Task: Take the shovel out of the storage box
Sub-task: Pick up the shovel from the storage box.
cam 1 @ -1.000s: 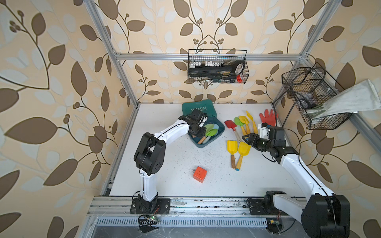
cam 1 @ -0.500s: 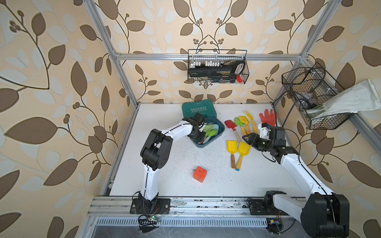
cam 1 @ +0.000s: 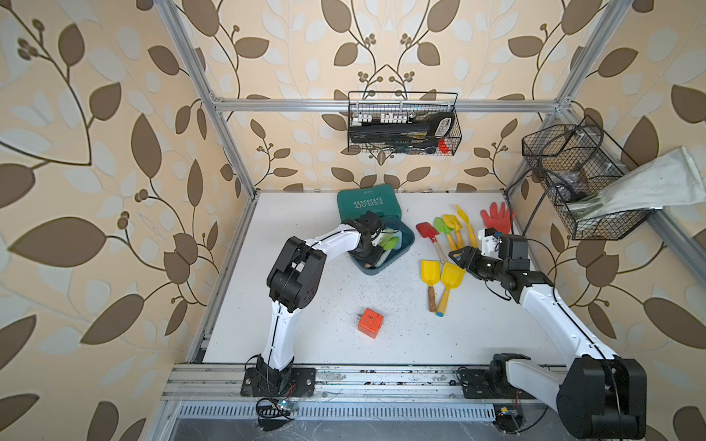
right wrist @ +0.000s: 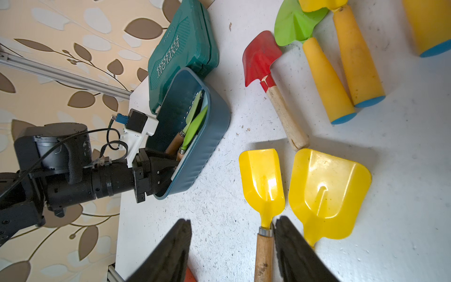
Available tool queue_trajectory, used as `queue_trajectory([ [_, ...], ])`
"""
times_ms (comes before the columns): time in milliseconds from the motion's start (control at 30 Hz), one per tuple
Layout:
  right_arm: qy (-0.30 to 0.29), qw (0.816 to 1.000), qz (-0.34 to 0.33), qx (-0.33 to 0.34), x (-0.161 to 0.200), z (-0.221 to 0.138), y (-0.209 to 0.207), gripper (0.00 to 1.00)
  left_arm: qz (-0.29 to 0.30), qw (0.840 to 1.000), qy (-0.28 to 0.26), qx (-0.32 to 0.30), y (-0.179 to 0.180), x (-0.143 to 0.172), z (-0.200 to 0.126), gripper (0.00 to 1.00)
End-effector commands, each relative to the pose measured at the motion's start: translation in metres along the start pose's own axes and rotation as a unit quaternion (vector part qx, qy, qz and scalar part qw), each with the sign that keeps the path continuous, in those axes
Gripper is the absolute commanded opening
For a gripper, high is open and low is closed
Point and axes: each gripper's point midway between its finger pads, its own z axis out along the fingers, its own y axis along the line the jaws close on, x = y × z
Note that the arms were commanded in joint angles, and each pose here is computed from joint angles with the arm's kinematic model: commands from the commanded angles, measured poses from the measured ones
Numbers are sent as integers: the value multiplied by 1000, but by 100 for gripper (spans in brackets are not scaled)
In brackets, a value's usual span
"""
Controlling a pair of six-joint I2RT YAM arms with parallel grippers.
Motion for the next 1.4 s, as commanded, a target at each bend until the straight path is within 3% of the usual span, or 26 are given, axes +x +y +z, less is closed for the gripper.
queue_trajectory([
  [0,7,1000,7,-4,4,4,-3,58,6,1000,3,-8,1,2,-1,27],
  [633,16,1000,12,3,7,10,-9,58,19,992,-127,3,-9,-17,-64,17],
  [1100,14,1000,9,7,8,10,-11,58,18,989,-144,5,-11,-13,-75,16],
  [1367,13,1000,9,6,7,10,-11,58,20,984,-165,61,-32,-13,-95,17],
])
